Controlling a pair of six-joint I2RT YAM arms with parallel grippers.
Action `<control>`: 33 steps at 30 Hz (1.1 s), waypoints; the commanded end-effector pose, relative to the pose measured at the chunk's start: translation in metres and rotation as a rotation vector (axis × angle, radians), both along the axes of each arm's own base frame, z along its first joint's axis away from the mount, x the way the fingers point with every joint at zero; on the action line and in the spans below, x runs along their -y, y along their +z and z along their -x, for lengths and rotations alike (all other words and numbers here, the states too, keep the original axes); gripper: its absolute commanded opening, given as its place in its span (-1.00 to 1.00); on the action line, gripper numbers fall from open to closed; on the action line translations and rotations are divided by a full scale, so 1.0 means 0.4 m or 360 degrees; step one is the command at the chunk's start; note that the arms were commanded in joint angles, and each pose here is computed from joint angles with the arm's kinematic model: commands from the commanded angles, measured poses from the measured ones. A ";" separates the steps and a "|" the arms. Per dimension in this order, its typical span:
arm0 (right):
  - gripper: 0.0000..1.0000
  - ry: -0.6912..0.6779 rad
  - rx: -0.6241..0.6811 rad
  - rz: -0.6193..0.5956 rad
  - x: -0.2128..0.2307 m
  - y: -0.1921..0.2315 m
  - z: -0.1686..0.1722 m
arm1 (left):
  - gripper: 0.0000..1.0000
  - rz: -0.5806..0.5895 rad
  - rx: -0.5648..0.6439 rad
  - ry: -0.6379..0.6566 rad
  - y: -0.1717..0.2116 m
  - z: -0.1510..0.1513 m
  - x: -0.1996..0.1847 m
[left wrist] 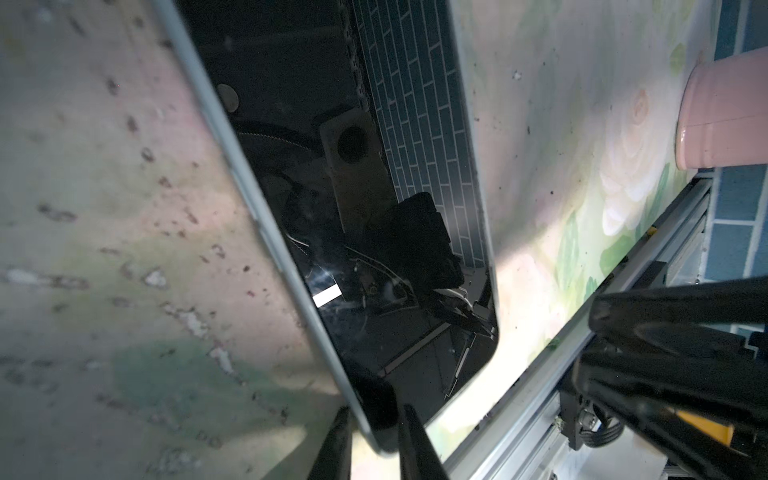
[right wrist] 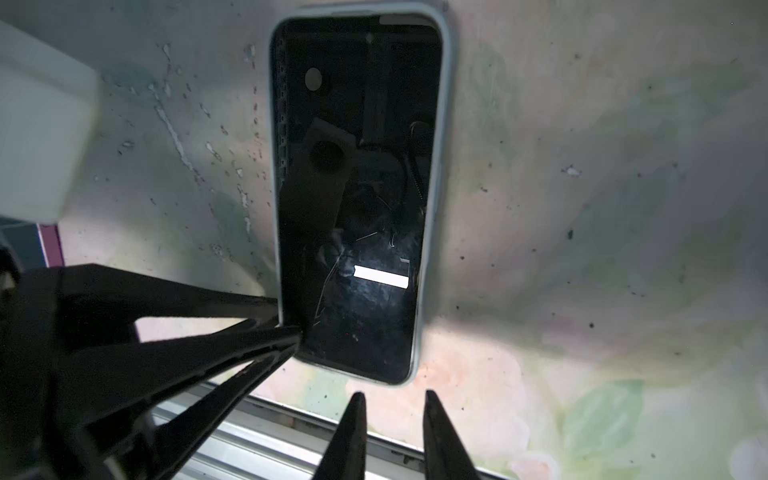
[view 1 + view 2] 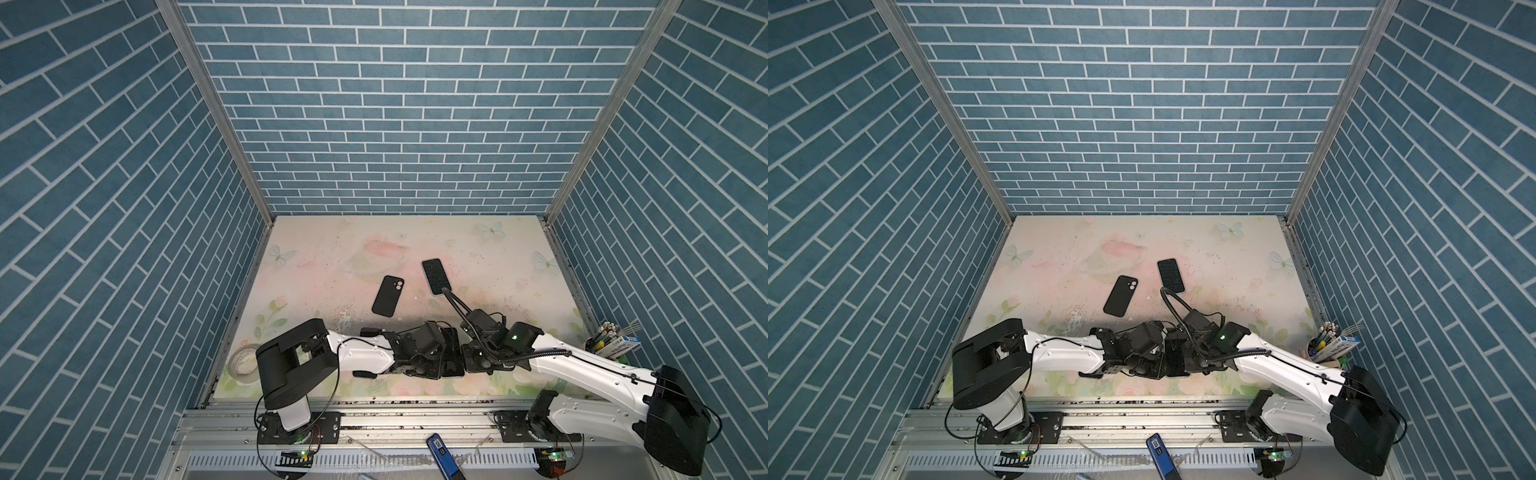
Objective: Put the phone into the phone case
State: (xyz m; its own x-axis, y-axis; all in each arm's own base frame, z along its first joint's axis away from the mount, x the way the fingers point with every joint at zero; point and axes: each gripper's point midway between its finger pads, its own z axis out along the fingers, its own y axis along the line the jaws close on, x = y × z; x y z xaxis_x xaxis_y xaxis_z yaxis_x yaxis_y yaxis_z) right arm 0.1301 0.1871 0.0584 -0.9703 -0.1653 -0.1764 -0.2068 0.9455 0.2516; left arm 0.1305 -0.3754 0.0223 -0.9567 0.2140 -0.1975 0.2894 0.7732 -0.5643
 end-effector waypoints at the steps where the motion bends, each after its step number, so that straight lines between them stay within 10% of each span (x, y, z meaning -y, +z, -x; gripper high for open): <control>1: -0.51 0.0012 -0.0030 0.0092 0.024 -0.032 0.007 | -0.53 -0.0236 -0.0097 -0.0022 -0.088 0.047 -0.080; 33: -1.00 -0.0008 -0.0189 0.0139 0.035 -0.128 0.046 | -0.53 -0.0251 -0.0079 -0.0022 -0.079 0.044 -0.090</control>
